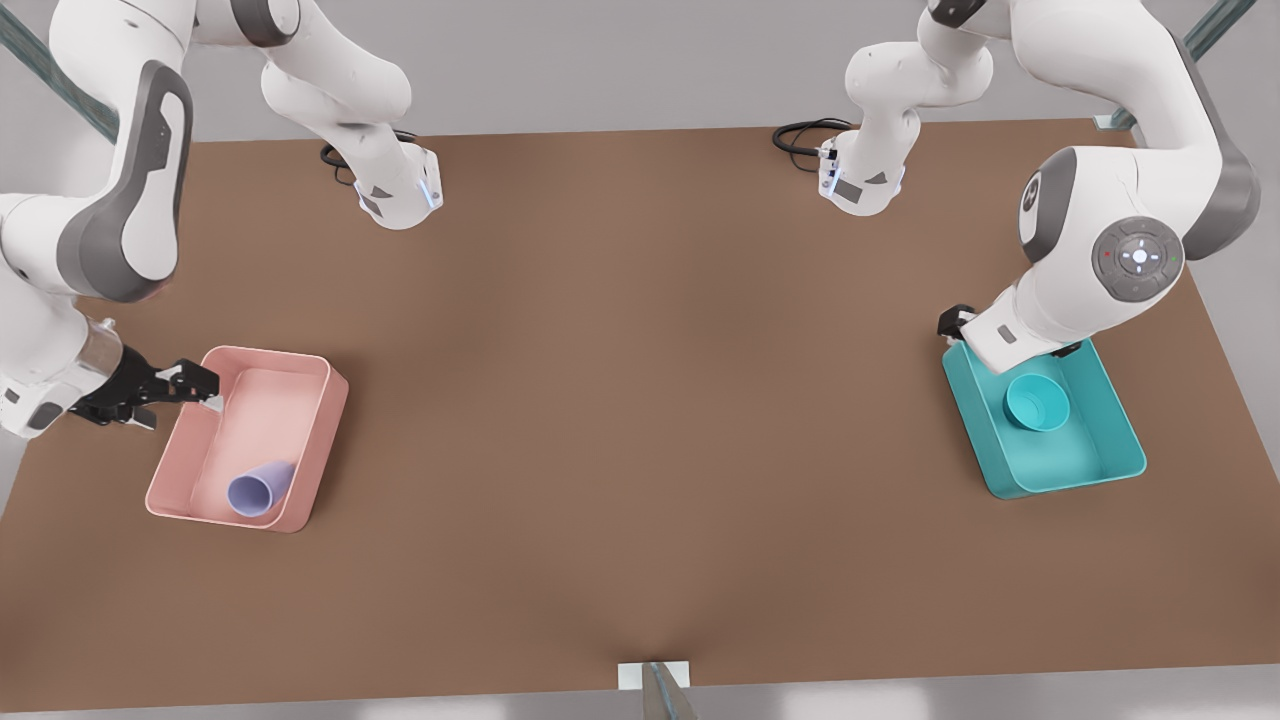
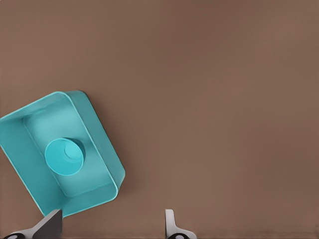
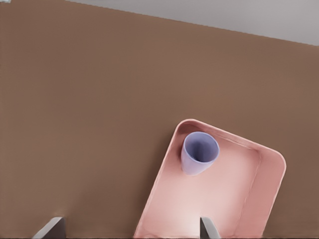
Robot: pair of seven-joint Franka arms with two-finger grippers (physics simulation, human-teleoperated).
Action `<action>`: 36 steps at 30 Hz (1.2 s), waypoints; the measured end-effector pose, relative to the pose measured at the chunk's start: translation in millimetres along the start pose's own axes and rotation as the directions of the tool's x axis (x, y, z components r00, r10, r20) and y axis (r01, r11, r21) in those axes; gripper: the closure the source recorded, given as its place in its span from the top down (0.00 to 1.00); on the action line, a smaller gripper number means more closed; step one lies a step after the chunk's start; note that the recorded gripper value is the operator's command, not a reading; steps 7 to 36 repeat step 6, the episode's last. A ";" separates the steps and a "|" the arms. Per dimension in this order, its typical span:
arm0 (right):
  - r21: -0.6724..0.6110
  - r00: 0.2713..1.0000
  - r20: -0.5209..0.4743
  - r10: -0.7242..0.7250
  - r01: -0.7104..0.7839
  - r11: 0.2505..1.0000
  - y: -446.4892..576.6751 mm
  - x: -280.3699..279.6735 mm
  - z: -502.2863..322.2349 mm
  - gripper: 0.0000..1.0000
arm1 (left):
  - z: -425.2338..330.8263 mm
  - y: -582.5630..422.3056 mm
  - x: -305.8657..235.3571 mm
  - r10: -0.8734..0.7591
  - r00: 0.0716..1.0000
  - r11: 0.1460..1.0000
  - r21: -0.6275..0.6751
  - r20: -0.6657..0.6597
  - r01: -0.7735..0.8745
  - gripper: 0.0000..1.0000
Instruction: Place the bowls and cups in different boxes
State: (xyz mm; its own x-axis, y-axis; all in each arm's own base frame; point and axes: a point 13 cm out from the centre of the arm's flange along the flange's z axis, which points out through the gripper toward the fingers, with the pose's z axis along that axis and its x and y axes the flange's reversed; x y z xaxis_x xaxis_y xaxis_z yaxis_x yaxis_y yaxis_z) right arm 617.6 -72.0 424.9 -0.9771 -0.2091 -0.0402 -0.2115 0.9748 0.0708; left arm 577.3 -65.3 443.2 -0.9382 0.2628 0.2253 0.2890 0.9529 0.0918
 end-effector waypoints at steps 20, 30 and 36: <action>-0.030 0.990 -0.125 0.059 -0.063 0.998 12.5 38.9 0.5 1.00 | 1.1 1.1 2.5 -0.014 1.000 1.000 0.001 -0.010 0.014 1.00; -0.030 0.990 -0.125 0.059 -0.063 0.998 12.5 38.9 0.5 1.00 | 1.1 1.1 2.5 -0.014 1.000 1.000 0.001 -0.010 0.014 1.00; -0.030 0.990 -0.125 0.059 -0.063 0.998 12.5 38.9 0.5 1.00 | 1.1 1.1 2.5 -0.014 1.000 1.000 0.001 -0.010 0.014 1.00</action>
